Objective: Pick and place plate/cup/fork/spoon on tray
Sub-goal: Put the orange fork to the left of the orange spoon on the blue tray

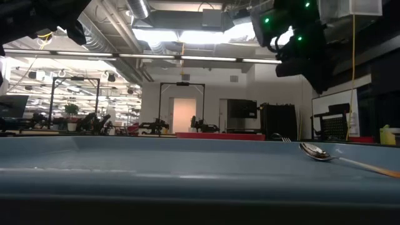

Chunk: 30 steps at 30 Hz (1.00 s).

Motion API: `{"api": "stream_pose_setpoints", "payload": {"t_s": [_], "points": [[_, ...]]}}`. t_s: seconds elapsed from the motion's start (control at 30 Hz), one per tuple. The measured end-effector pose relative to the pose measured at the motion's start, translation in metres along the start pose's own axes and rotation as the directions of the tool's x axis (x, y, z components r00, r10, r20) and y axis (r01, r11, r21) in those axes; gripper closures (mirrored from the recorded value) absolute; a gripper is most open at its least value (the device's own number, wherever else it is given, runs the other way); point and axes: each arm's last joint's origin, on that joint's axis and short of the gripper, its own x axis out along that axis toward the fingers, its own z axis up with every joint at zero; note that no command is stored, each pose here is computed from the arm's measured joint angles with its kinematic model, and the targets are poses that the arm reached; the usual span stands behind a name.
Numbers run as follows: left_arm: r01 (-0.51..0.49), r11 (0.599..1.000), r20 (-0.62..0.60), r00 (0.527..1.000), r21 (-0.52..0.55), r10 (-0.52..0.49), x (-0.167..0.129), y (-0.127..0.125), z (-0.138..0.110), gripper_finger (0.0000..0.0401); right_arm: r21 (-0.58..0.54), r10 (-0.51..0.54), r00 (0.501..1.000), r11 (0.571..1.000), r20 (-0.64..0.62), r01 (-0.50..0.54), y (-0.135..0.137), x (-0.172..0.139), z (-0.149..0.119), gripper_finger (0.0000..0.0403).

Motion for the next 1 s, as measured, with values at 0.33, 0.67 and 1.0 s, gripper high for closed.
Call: {"api": "stream_pose_setpoints", "payload": {"t_s": [0.33,0.67,1.0], "points": [[-0.003,1.0,0.001,1.0,-0.008,0.003,0.0,0.0,0.0,0.0401,-0.075,0.315,0.947,0.945,-0.061,-0.319,0.017,0.059,0.032,0.0312],[-0.004,1.0,0.001,1.0,-0.002,0.004,0.0,0.0,0.0,0.0401,-0.021,0.365,0.913,0.927,-0.185,-0.375,0.027,0.104,-0.001,0.0312],[-0.013,1.0,0.002,1.0,0.0,0.013,0.0,0.0,0.0,0.0401,-0.047,0.44,0.886,0.892,-0.143,-0.45,0.03,0.095,0.002,0.0312]]}}
